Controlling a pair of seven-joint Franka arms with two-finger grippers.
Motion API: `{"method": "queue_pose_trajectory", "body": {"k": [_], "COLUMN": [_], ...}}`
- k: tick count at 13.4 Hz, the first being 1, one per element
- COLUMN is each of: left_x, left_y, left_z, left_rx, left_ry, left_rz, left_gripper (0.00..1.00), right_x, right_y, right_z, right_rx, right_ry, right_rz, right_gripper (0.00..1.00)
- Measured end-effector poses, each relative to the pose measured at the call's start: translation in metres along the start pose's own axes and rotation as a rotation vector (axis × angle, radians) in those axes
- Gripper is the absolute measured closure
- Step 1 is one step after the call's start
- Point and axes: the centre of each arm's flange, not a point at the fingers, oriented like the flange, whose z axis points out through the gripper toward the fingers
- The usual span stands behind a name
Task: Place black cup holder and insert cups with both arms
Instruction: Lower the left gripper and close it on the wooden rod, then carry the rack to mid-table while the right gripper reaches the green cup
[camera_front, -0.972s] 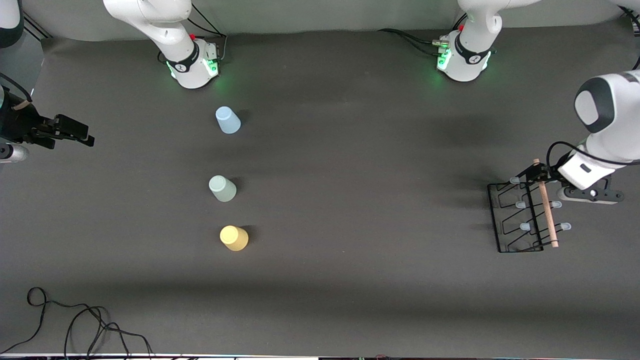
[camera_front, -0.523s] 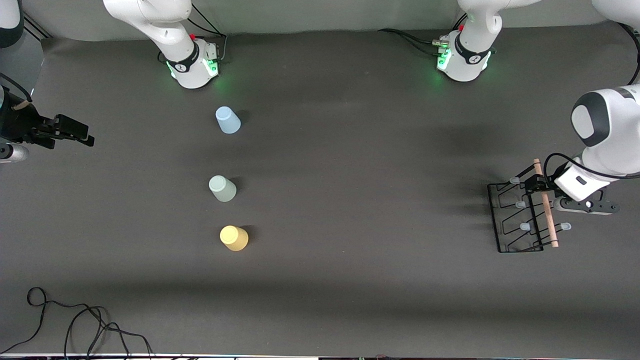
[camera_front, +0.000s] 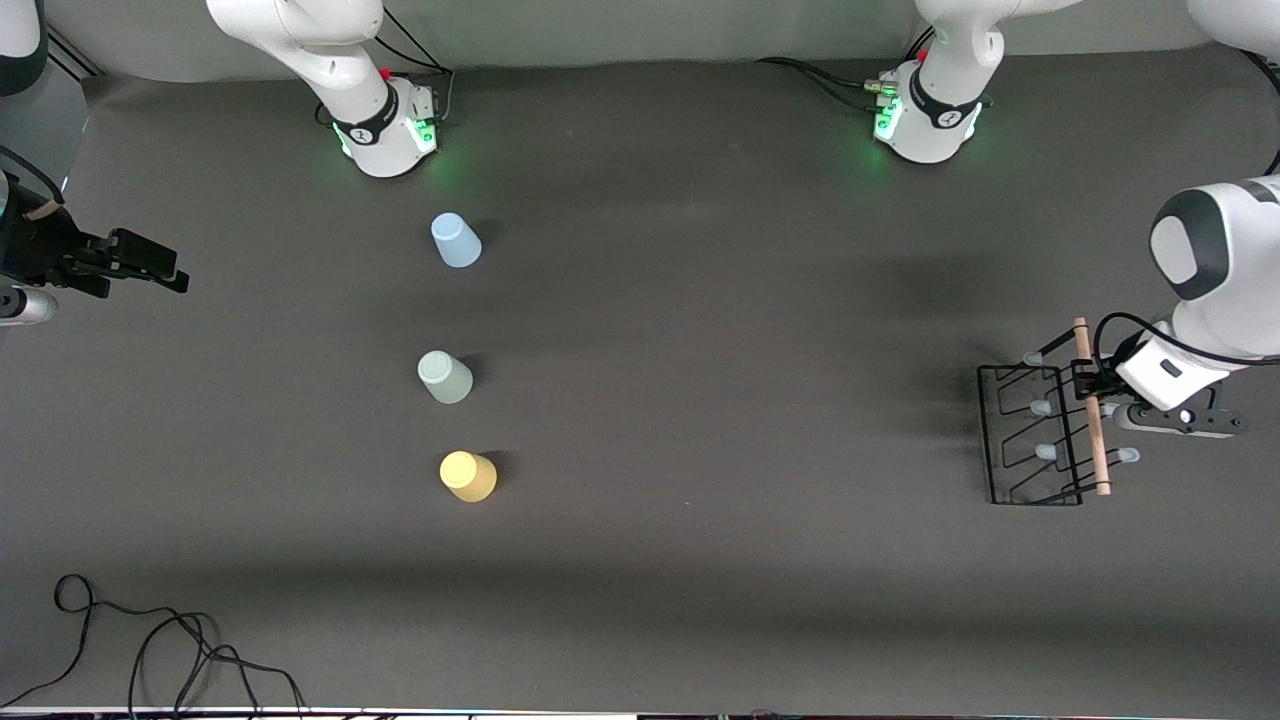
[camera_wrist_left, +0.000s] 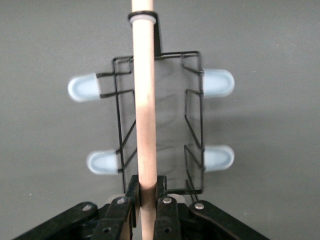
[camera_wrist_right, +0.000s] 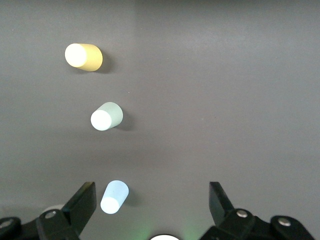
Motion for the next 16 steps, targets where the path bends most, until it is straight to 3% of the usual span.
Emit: {"method": "queue_pose_trajectory", "body": {"k": [2, 7, 11, 16], "left_x": [0.011, 0.026, 0.039, 0.013], "left_y": [-0.005, 0.023, 0.157, 0.378], "left_z": [-0.046, -0.157, -0.166, -0.15], "left_rx": [-0.008, -0.01, -0.009, -0.021], "left_ry": [-0.036, -0.032, -0.032, -0.045], "left_rz": [-0.002, -0.023, -0.061, -0.14], "left_gripper": [0.84, 0.84, 0.84, 0.84], "right_x": [0.0, 0.0, 0.0, 0.0], "right_y": [0.0, 0.001, 0.001, 0.003], "right_z": [0.0, 0.0, 0.0, 0.0], "right_rx": [0.0, -0.001, -0.001, -0.001], "right_ry": [0.0, 0.0, -0.001, -0.001], "right_rz": [0.0, 0.001, 0.002, 0.002], "right_gripper": [0.0, 0.0, 0.0, 0.0]}}
